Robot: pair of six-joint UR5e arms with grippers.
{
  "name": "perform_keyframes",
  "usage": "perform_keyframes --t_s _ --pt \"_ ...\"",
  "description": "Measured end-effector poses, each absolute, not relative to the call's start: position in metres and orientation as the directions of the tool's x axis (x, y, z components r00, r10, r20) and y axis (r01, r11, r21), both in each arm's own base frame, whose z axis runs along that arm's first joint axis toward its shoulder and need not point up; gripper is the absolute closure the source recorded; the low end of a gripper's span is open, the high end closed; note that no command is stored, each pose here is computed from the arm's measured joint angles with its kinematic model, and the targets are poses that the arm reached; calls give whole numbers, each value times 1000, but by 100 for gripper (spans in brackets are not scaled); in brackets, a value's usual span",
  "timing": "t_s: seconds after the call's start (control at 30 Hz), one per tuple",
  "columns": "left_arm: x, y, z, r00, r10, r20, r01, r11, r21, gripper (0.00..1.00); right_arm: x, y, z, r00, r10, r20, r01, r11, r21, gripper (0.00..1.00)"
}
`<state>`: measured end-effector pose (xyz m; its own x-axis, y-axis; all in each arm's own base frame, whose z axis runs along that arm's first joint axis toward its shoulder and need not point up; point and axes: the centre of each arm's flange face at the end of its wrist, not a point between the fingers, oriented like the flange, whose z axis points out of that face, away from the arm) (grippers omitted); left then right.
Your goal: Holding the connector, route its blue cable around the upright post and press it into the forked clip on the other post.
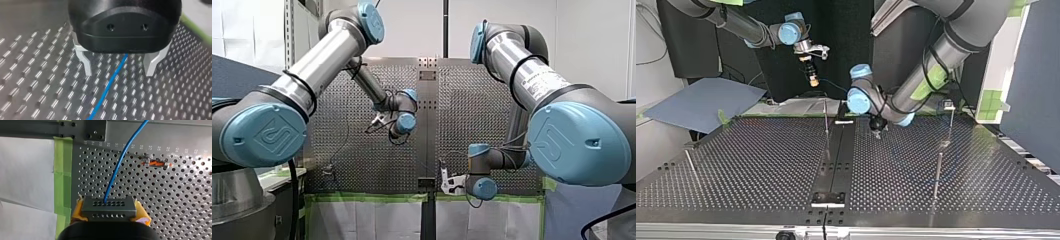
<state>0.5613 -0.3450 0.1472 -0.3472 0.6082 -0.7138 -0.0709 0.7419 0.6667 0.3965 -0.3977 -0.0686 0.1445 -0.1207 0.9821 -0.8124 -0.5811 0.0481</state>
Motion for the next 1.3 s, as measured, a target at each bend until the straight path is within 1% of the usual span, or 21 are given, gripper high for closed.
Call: perform_keyframes --t_s 0.13,0.3,0.5,0.7,0.9,1.13,1.3 --pt "555 -354 122 -361 629 -688 -32 729 683 0 398 -397 -69 145 -120 982 -811 -583 48 98" --pt "548 -363 107 -364 644 -673 -2 722 692 0 398 -396 -69 145 -120 982 -811 -583 49 98" --pt "537 -372 76 -377 674 -635 56 701 711 0 398 -396 -69 145 -120 982 -810 -584 49 98" --pt "526 -382 56 -369 676 -638 109 713 692 0 399 -395 -69 147 -122 982 -811 -583 49 98" --pt "518 -392 52 -352 679 -645 163 723 672 0 399 -395 -69 147 -122 982 -811 -583 49 98" --pt "505 -403 48 -350 683 -641 220 725 653 0 399 -395 -69 147 -122 982 -811 -583 49 98" --pt "495 -408 30 -369 699 -612 257 710 656 0 399 -395 -69 147 -122 982 -811 -583 49 98"
